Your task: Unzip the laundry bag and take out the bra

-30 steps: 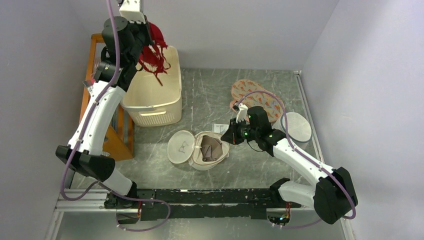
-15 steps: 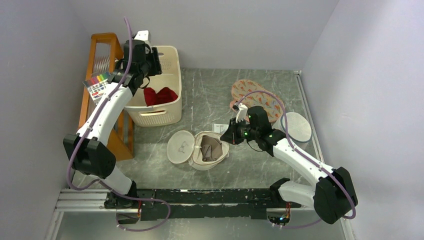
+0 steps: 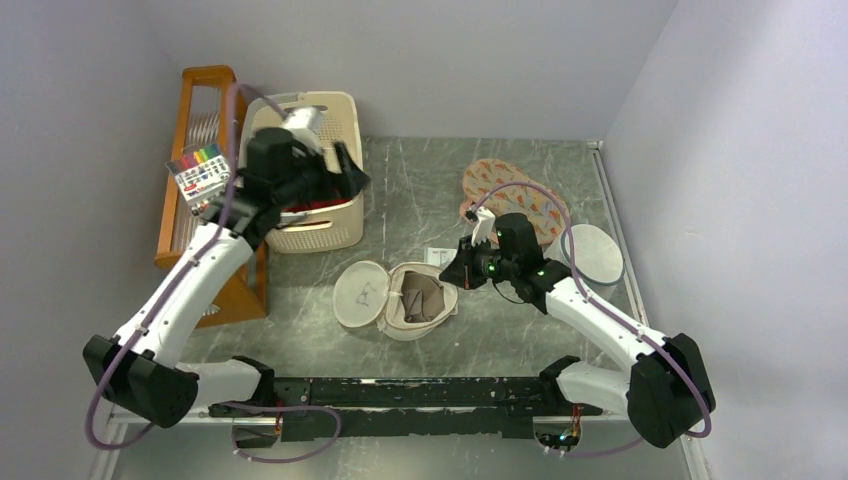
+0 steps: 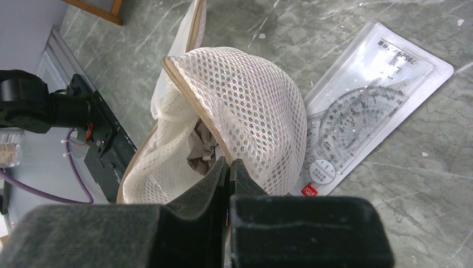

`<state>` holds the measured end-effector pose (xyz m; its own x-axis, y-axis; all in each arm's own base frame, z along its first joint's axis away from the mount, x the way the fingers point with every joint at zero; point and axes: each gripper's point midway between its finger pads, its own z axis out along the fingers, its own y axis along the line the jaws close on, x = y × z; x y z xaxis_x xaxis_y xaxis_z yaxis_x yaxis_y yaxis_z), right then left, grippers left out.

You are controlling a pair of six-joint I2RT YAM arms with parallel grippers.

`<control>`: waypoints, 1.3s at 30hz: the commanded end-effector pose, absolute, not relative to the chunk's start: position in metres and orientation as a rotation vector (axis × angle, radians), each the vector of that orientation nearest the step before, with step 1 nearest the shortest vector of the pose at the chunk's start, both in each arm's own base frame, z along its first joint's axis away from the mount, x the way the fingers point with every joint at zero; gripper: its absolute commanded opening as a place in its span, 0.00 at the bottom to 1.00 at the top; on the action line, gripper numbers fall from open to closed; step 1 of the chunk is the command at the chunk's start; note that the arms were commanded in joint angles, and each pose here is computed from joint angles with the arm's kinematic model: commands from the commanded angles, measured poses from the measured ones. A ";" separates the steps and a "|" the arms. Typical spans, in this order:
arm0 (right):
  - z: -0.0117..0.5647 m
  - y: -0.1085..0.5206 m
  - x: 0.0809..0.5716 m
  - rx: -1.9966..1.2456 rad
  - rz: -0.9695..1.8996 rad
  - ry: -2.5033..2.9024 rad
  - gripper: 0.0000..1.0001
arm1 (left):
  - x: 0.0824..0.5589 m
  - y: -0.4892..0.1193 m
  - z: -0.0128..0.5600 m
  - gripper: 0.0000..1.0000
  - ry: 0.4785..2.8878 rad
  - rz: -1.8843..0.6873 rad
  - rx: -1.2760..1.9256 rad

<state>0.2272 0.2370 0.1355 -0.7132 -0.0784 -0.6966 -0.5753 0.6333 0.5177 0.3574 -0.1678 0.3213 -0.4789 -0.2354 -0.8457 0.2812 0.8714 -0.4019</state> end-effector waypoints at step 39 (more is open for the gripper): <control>0.135 0.231 0.213 -0.452 1.031 2.172 0.00 | 0.205 -0.377 0.122 0.29 2.245 -0.662 0.057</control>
<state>0.2121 0.2286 0.1283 -0.7248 -0.0279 -0.6884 -0.5436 0.6370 0.5466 0.1903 -0.3658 0.1047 -0.7363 -0.0620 -0.6738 0.2745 0.8828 -0.3811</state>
